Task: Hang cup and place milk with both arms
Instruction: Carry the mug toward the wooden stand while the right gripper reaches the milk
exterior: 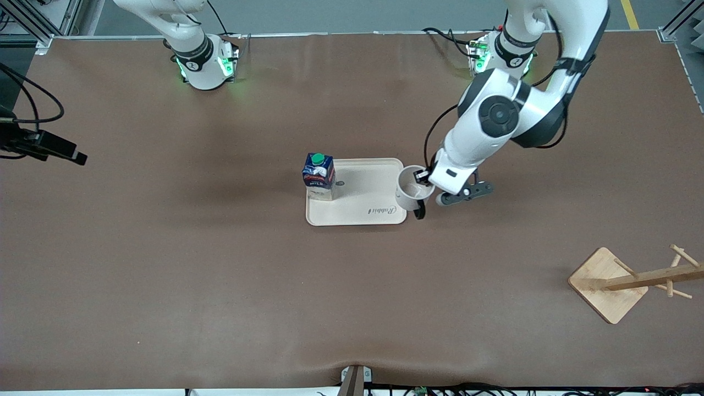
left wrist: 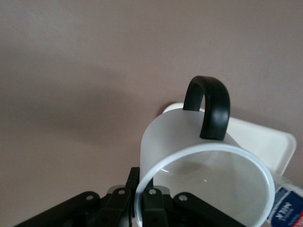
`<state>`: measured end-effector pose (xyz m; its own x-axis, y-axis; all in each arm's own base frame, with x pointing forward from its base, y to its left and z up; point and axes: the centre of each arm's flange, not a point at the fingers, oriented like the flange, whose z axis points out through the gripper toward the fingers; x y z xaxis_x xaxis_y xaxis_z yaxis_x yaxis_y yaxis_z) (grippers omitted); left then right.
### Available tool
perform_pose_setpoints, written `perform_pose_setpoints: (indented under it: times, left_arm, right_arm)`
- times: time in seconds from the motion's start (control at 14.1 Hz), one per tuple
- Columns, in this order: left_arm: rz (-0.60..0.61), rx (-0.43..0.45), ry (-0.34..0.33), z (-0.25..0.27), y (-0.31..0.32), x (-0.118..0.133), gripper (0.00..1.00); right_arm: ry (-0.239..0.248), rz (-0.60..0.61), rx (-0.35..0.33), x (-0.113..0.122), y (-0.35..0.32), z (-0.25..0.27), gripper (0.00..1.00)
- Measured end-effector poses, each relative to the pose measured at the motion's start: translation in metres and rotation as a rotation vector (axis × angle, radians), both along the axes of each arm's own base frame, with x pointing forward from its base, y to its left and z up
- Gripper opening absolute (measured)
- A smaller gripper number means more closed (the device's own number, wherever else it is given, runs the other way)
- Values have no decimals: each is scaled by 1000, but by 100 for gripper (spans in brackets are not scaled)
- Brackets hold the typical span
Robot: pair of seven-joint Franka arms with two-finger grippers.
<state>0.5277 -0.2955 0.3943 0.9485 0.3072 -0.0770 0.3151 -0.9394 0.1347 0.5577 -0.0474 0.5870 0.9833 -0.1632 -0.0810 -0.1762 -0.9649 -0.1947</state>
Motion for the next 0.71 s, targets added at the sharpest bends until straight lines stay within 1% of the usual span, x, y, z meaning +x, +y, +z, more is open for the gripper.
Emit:
perform_pose_setpoints:
  times: [0.14, 0.21, 0.35, 0.5, 0.57, 0.64, 0.71]
  left_arm:
    - [21, 22, -31, 31, 27, 7, 6]
    - [14, 48, -42, 45, 43, 10, 6]
    - [-22, 122, -56, 72, 73, 15, 6]
    - [-69, 178, -76, 92, 102, 22, 6]
    - [-96, 188, -84, 99, 116, 24, 6]
    - [-126, 195, -92, 105, 132, 28, 6]
    - [-159, 201, -103, 111, 151, 32, 6]
  right_arm:
    - [21, 21, 41, 1, 28, -10, 100]
    - [28, 6, 46, 3, 54, -14, 100]
    - [35, -74, 33, 6, 124, -26, 100]
    - [89, -158, 10, -1, 199, -46, 100]
    - [118, -192, -5, -6, 228, -60, 100]
    - [128, -219, -14, -10, 252, -72, 100]
    - [128, -244, -19, -14, 274, -84, 100]
